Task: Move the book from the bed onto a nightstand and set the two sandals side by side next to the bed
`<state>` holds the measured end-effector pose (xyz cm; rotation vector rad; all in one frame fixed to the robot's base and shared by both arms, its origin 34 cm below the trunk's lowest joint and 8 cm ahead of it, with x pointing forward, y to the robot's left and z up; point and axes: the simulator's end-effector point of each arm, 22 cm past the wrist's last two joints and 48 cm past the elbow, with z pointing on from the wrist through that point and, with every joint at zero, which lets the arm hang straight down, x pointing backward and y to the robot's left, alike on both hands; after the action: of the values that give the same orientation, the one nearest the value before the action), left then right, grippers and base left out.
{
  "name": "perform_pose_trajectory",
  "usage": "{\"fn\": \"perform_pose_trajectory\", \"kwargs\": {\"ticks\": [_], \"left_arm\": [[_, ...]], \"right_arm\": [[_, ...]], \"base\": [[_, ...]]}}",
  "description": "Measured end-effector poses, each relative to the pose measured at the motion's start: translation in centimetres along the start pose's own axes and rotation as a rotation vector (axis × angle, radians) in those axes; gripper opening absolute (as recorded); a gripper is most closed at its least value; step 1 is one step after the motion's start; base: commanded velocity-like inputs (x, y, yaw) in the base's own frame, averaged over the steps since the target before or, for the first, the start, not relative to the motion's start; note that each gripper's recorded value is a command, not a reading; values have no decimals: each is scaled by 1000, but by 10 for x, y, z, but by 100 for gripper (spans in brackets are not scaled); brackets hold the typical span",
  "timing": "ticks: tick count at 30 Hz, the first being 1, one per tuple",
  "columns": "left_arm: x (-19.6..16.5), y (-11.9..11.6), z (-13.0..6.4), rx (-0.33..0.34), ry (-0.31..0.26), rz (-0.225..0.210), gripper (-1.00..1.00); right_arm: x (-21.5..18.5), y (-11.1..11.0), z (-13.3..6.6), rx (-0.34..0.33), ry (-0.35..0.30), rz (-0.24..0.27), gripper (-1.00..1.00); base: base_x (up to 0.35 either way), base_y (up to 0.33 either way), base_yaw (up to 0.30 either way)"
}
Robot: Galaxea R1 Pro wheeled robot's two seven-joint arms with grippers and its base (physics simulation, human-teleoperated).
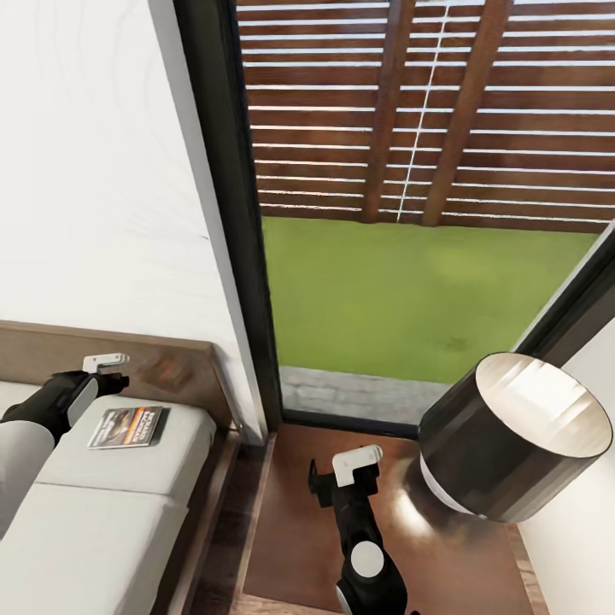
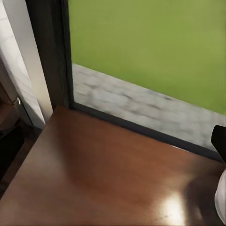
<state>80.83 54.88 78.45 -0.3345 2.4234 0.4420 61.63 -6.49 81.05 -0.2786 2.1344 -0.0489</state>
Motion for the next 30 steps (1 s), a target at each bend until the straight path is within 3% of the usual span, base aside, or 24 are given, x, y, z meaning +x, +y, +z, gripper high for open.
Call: {"fn": "perform_pose_trajectory", "kwargs": {"ticks": [13, 22, 30], "left_arm": [[0, 1, 0, -1, -1, 0, 100], [-1, 3, -1, -2, -3, -1, 100], [-2, 2, -2, -2, -4, -1, 100]], "right_arm": [[0, 0, 0, 2, 0, -1, 100], [-2, -1, -1, 4, -4, -1, 100], [-2, -1, -1, 3, -4, -1, 100]], "base": [[4, -3, 8], [0, 0, 186], [0, 0, 57]]}}
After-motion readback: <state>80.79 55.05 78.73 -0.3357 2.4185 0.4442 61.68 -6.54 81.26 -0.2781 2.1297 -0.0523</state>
